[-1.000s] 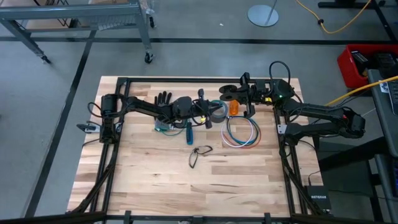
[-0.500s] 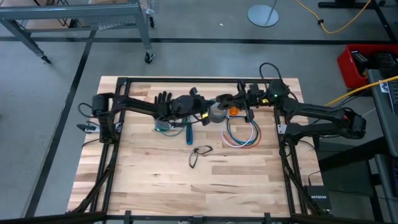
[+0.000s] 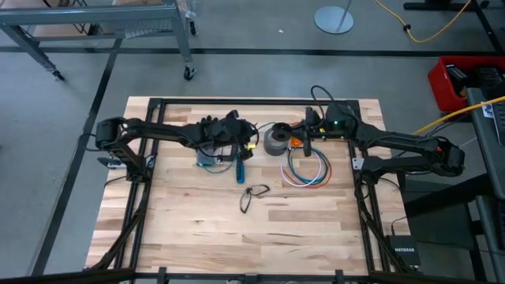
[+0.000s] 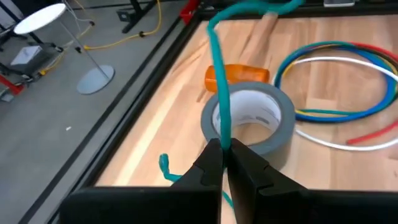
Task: Coil cords
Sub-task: Coil the green wire onto the spool
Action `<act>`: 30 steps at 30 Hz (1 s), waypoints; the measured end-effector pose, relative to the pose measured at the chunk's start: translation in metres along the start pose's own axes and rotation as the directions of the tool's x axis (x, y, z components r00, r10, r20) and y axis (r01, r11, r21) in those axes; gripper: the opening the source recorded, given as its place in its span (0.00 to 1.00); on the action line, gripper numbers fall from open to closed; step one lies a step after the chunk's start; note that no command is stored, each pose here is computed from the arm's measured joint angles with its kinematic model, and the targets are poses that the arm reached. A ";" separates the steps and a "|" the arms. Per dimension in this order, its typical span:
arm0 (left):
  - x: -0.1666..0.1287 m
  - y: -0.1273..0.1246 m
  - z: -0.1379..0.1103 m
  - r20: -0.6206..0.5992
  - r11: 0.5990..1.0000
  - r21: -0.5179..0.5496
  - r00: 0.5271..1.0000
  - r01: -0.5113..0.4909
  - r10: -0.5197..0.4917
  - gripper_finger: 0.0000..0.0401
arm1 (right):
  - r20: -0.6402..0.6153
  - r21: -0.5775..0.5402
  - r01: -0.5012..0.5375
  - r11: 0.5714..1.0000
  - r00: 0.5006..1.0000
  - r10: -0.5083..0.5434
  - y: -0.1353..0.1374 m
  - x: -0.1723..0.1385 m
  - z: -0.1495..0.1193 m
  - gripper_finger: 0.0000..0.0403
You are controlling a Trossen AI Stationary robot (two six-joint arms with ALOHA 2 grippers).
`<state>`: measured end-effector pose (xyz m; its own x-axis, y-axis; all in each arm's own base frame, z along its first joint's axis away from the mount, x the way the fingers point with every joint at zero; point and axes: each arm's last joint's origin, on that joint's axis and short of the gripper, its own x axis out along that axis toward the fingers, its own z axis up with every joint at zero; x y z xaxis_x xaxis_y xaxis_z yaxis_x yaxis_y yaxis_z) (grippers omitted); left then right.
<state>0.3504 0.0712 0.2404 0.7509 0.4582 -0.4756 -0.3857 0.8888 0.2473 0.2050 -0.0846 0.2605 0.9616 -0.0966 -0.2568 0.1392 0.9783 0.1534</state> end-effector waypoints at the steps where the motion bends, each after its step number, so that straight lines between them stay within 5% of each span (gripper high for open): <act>1: -0.001 0.000 0.000 -0.002 1.000 0.000 1.000 0.001 -0.001 0.00 | -0.010 0.000 0.017 1.000 1.000 -0.017 -0.001 0.000 -0.001 0.00; 14: -0.002 -0.001 -0.015 -0.152 1.000 -0.026 0.988 0.008 -0.012 0.00 | -0.130 -0.011 0.213 0.977 0.969 -0.212 -0.007 -0.002 -0.014 0.00; 30: -0.006 0.004 0.021 0.033 0.998 -0.031 0.998 0.054 -0.053 0.00 | -0.317 0.038 0.239 0.970 0.924 -0.215 -0.012 0.010 -0.037 0.00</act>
<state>0.3559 0.0722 0.2621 0.7875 0.4105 -0.4597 -0.3616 0.9118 0.1947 0.2047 -0.0907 0.2208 0.7836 -0.2414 -0.5725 0.3739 0.9191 0.1242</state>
